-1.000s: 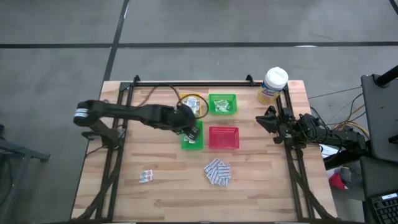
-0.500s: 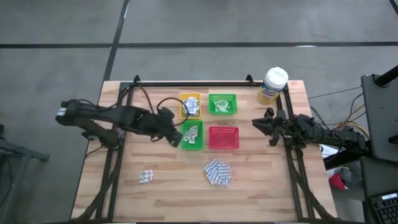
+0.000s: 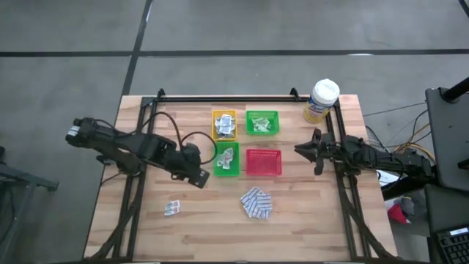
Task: Pick & Place First Aid Supplies
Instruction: Put the orange ointment pack into the bottom green bin
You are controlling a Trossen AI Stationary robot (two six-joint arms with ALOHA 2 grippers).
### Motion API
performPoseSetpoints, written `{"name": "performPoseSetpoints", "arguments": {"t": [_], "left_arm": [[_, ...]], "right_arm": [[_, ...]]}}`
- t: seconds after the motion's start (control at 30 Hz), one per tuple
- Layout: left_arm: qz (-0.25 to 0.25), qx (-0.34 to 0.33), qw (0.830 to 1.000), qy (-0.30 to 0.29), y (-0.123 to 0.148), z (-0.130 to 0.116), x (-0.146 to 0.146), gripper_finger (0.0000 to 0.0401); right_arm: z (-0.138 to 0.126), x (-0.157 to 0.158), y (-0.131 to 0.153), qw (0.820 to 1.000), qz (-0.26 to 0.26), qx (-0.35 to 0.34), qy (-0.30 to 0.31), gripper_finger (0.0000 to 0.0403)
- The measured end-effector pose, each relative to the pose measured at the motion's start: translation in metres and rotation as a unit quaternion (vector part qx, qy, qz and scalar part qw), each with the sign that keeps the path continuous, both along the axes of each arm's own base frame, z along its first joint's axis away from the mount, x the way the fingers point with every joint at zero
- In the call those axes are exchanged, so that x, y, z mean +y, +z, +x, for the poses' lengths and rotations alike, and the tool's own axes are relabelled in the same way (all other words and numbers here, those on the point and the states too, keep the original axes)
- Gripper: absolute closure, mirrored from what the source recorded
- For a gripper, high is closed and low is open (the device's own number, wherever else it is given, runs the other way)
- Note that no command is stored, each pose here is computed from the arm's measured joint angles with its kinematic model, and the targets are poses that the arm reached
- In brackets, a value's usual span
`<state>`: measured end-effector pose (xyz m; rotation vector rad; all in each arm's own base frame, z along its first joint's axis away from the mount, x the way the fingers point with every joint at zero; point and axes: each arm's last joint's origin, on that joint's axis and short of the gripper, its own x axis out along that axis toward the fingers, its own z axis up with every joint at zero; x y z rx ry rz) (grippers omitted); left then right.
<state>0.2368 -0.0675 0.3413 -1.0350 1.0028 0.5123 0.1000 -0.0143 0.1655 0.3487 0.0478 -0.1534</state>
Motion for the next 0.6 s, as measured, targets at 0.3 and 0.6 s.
{"name": "performPoseSetpoints", "arguments": {"t": [0.3, 0.6], "left_arm": [[-0.063, 0.093, 0.994, 0.001, -0.035, -0.007, -0.003, 0.0282], [-0.078, 0.161, 0.984, -0.017, -0.069, -0.017, -0.006, 0.0282]], "right_arm": [[-0.003, 0.0, 0.008, 0.995, 0.006, 0.098, 0.002, 0.032], [0.003, 0.0, 0.019, 0.987, 0.003, 0.161, 0.005, 0.0321]]}}
